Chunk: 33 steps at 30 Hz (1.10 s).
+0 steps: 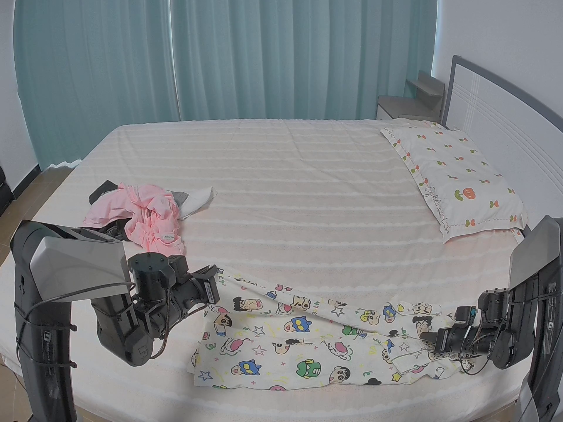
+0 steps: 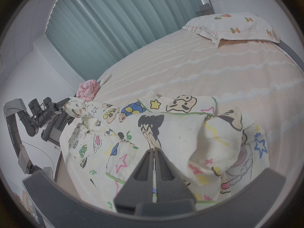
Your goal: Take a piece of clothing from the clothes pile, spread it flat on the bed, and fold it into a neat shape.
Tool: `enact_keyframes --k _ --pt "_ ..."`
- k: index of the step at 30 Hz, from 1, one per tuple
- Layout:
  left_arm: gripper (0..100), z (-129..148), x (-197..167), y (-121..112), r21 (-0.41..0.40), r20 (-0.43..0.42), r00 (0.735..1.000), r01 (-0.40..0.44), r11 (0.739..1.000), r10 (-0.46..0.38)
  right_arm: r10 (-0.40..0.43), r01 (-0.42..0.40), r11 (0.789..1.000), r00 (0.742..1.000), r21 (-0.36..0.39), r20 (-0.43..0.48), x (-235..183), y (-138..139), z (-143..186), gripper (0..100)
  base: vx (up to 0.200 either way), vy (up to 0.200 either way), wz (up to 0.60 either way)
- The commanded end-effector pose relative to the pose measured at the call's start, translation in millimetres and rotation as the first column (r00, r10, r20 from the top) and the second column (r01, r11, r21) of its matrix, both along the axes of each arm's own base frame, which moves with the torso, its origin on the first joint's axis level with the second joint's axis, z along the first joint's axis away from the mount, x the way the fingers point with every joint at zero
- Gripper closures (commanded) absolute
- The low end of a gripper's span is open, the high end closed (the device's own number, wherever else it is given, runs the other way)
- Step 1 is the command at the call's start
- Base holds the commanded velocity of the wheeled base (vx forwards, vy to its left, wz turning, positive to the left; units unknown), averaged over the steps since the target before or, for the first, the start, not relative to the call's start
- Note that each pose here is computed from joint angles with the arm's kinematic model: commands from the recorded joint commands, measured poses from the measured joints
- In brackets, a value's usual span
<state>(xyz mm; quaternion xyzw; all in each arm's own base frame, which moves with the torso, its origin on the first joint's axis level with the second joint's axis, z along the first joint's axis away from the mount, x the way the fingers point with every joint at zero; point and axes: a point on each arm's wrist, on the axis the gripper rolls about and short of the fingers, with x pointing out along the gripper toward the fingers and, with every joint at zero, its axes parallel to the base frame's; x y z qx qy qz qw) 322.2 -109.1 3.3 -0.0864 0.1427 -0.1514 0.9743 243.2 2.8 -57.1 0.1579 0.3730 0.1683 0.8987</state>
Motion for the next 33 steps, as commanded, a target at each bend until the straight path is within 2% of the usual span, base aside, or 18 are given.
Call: enact_keyframes --k 1,8,12,14,24,25,31,33 --pt "100 -17 -17 7 0.060 -0.073 0.997 0.009 0.998 -0.005 -0.001 0.001 1.000 1.000 0.000 -0.008 -1 0 -1 100 0.000 0.000 0.00" --pt "100 -22 -25 9 0.095 -0.105 0.994 0.027 0.995 -0.017 -0.005 0.005 1.000 1.000 -0.002 -0.014 -2 0 0 100 0.000 0.000 0.00" --pt "100 -26 -34 14 0.163 -0.127 0.991 0.052 0.985 -0.032 -0.009 0.009 1.000 1.000 -0.003 -0.017 -2 -1 -1 100 0.000 0.000 0.00" --pt "100 -35 -39 16 0.211 -0.157 0.987 0.080 0.974 -0.047 -0.009 0.009 1.000 1.000 -0.003 -0.019 -2 -1 -1 100 0.000 0.000 0.00" --pt "100 -77 -54 17 0.299 -0.300 0.951 0.161 0.941 -0.068 -0.009 0.009 1.000 1.000 -0.004 -0.024 -3 -1 -1 100 0.000 0.000 0.00" --pt "0 -80 -55 17 0.303 -0.309 0.948 0.167 0.938 -0.069 -0.011 0.010 1.000 1.000 -0.005 -0.024 -3 -2 -1 100 0.000 0.000 0.00" --pt "0 -82 -57 18 0.297 -0.326 0.943 0.163 0.941 -0.060 -0.011 0.010 1.000 1.000 -0.005 -0.024 -4 -1 0 100 0.000 0.000 0.00" --pt "0 -79 -60 20 0.274 -0.334 0.941 0.146 0.951 -0.048 -0.009 0.009 1.000 1.000 -0.005 -0.027 -7 -1 1 100 0.000 0.000 0.00"
